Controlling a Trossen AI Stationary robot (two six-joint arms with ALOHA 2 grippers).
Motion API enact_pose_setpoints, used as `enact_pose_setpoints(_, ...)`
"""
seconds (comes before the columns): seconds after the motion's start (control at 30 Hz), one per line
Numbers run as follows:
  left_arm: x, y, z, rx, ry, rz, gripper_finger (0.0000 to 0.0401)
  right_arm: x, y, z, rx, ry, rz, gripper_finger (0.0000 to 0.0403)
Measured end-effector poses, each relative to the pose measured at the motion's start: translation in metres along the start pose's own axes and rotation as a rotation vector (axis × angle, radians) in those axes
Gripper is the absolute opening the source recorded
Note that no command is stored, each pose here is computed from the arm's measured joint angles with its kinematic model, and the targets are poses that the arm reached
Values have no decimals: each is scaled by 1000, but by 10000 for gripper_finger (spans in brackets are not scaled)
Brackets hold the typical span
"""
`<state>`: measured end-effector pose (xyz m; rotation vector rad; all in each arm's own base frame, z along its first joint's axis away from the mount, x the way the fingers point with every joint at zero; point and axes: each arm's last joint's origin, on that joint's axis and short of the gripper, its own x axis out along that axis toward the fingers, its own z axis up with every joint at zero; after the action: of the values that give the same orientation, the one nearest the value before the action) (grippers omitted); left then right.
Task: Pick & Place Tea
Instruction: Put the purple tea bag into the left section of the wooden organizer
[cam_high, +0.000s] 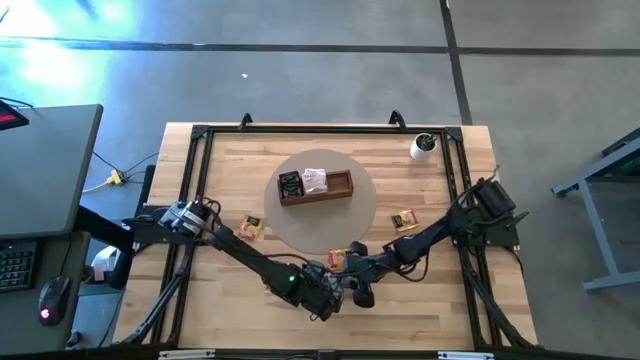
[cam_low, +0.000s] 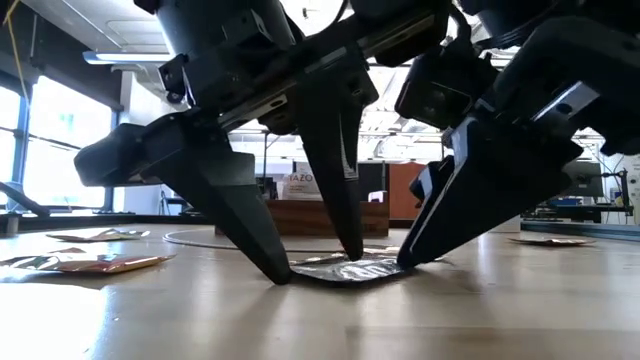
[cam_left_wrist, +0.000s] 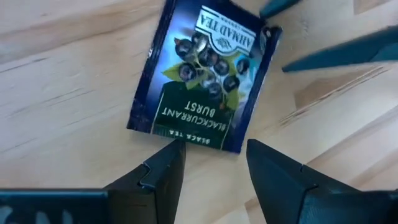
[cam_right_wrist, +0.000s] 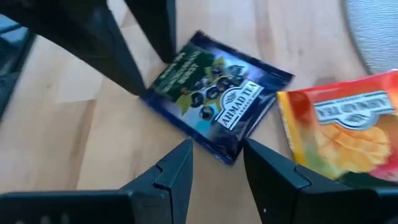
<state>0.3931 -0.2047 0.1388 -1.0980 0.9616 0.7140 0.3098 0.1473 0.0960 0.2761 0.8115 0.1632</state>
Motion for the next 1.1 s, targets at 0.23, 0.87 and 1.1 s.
enact_pose_setpoints(0.23, 1, 1, 1, 27, 12, 16, 177, -1, 14, -6, -24, 24, 91, 139)
enact_pose_setpoints(0.87, 3, -12, 6, 190, -111, -129, 177, -2, 27, -7, -73, -28, 155, 139)
enact_pose_setpoints(1.1, 4, -13, 6, 175, -71, -132, 177, -3, 31, -10, -63, -3, 179, 139)
